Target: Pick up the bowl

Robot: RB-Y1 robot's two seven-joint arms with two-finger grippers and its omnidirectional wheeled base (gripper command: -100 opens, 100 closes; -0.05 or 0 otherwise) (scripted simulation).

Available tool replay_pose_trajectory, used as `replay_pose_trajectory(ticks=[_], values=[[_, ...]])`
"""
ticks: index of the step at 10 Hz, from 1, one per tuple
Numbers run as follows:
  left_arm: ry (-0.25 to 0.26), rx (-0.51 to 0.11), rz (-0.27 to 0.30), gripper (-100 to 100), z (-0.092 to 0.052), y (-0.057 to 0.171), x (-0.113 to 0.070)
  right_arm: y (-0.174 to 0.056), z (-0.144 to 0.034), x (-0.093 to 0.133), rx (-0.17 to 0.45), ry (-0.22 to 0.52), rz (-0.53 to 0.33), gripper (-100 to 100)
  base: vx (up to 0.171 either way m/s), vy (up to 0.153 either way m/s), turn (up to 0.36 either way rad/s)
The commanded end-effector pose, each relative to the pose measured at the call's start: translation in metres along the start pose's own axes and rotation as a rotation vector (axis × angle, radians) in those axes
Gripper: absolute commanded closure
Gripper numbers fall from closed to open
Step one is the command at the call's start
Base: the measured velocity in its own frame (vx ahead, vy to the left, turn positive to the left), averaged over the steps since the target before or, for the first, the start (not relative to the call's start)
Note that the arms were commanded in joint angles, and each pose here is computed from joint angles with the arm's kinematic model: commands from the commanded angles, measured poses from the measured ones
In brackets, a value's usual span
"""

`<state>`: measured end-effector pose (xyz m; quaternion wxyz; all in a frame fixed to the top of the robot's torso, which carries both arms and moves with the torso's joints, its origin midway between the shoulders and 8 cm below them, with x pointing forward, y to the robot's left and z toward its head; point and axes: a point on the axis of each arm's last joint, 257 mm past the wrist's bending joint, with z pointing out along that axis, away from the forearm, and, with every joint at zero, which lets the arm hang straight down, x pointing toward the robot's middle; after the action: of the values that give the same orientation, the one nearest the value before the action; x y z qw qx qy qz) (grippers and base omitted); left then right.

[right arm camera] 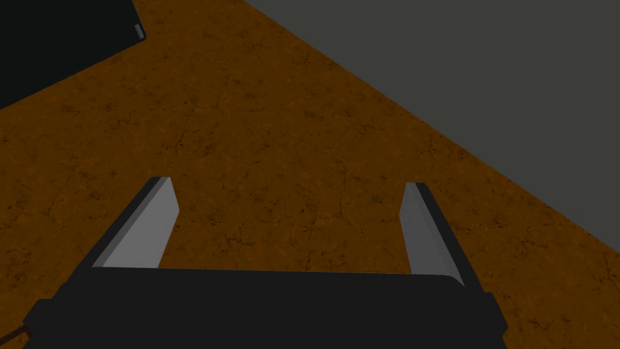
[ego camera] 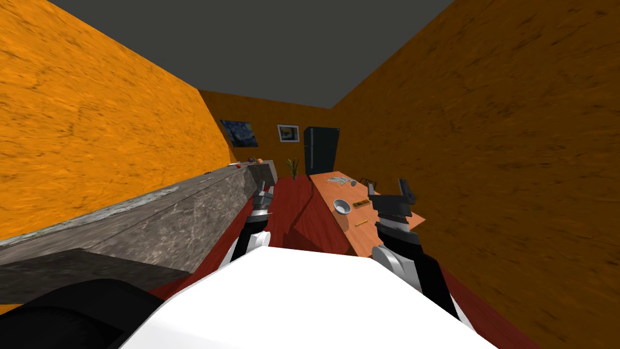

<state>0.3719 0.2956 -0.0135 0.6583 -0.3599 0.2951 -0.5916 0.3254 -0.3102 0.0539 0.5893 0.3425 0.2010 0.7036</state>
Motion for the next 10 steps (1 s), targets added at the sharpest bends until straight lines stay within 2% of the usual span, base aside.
replay_pose_trajectory(ticks=[1,6,10], values=[[0.000,0.000,0.000,0,0.000,0.000,0.000,0.002,-0.003,-0.005,-0.001,-0.015,0.061,-100,-0.011,0.001,0.038],[0.000,0.000,0.000,0,0.000,0.000,0.000,0.004,-0.006,-0.020,-0.012,-0.069,0.191,-100,-0.005,0.001,0.019],[0.000,0.000,0.000,0,0.000,0.000,0.000,0.007,-0.015,-0.037,-0.028,-0.131,0.336,-100,-0.005,0.002,0.034]])
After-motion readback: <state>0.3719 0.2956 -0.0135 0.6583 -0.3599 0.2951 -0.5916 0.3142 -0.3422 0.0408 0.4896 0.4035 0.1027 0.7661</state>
